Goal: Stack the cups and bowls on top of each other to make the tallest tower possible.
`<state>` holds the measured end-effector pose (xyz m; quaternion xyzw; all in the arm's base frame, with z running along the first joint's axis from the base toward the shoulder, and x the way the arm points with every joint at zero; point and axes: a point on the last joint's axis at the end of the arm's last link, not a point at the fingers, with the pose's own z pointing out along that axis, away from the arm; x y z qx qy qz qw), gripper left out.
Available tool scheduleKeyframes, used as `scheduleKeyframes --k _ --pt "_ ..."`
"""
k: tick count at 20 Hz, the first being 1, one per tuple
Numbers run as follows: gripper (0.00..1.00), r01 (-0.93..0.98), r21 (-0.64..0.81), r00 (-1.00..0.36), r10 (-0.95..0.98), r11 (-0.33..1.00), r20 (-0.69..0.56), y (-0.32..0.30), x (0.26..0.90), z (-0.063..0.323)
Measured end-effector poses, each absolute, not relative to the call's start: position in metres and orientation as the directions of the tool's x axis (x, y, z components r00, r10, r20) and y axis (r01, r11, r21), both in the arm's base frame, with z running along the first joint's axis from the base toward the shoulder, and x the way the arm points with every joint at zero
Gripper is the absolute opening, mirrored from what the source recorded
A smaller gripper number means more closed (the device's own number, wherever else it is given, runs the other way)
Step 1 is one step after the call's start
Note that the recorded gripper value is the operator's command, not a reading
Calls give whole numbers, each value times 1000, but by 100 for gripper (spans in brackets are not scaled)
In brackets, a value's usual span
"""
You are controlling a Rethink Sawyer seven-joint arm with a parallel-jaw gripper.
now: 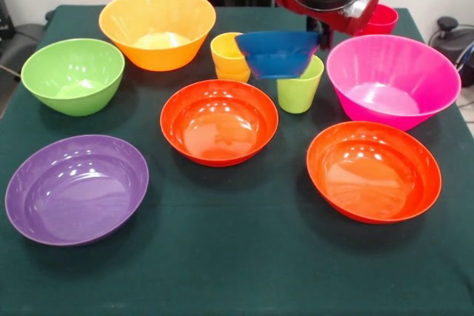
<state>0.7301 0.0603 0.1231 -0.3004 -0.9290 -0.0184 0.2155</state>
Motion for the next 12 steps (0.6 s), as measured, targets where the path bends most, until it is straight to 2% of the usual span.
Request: scheduleKeyframes --k 12 --pt "0 567 -88 -645 508 819 572 83 722 152"
